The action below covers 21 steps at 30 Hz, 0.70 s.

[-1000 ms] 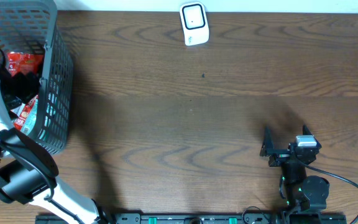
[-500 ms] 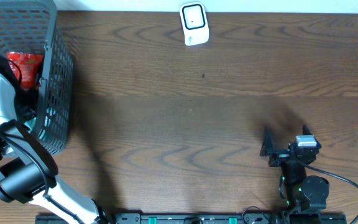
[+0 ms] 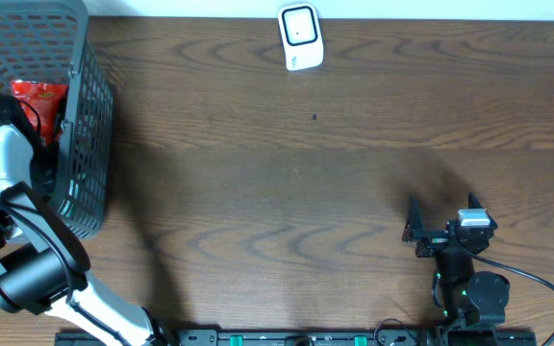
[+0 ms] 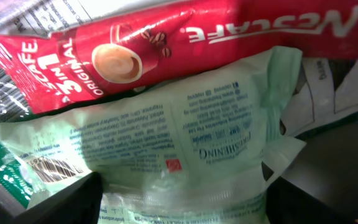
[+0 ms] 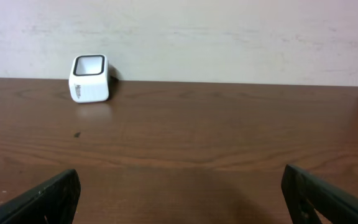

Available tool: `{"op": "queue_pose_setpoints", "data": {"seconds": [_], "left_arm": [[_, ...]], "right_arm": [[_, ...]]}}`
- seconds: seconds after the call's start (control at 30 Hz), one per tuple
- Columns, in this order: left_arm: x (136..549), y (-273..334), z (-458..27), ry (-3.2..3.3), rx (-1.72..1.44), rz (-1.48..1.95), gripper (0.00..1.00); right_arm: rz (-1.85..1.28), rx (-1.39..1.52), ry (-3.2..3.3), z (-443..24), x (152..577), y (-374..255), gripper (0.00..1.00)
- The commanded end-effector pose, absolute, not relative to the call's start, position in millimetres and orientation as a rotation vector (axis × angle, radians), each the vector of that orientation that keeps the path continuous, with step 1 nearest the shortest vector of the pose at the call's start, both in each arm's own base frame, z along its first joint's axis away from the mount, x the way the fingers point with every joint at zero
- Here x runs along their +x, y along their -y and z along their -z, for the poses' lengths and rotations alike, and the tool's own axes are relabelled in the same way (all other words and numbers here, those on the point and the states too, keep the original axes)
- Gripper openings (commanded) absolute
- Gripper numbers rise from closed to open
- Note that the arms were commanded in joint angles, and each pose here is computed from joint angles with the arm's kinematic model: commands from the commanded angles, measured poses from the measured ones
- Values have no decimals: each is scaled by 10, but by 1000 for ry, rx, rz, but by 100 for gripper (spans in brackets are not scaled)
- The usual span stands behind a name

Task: Scan the item barcode
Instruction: 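Grasp the pale green wipes pack with the left gripper and lift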

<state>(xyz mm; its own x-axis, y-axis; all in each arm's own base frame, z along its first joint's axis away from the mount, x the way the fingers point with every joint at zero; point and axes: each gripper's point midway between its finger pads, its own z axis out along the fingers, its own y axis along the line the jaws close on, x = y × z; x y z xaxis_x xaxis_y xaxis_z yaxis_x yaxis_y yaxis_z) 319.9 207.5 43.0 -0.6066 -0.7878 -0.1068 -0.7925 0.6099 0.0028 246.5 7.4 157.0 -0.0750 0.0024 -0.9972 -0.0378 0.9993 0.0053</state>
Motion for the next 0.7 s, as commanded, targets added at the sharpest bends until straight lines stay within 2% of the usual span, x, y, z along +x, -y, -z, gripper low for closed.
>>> {"op": "queue_pose_setpoints", "data": {"seconds": [0.0, 0.03, 0.2, 0.27, 0.37, 0.47, 0.5, 0.53, 0.57, 0.67], "left_arm": [[3094, -2037, -263, -2757, -1371, -84, 75], [3086, -2032, -246, -2759, -1371, -84, 73], [3082, -2029, -243, -2757, -1377, -83, 55], [3081, -2028, -243, -2758, -1377, -83, 42], [3099, -2039, -266, -2752, -1373, -84, 37], [3164, -2080, -434, -2719, -1359, -88, 31], [3189, -2096, -509, -2701, -1351, -91, 27], [3249, -2133, -704, -2649, -1327, -97, 15], [3270, -2148, -804, -2623, -1315, -101, 11], [3343, -2196, -1185, -2513, -1265, -114, 8]], "right_arm": [[-20, -30, -1646, -1565, 2463, -54, 99], [-20, -30, -1646, -1565, 2463, -54, 99], [-20, -30, -1646, -1565, 2463, -54, 99], [-20, -30, -1646, -1565, 2463, -54, 99], [-20, -30, -1646, -1565, 2463, -54, 99], [-20, -30, -1646, -1565, 2463, -54, 99], [-20, -30, -1646, -1565, 2463, -54, 99], [-20, -30, -1646, -1565, 2463, -54, 99], [-20, -30, -1646, -1565, 2463, -54, 99], [-20, -30, -1646, -1565, 2463, -54, 99]]}}
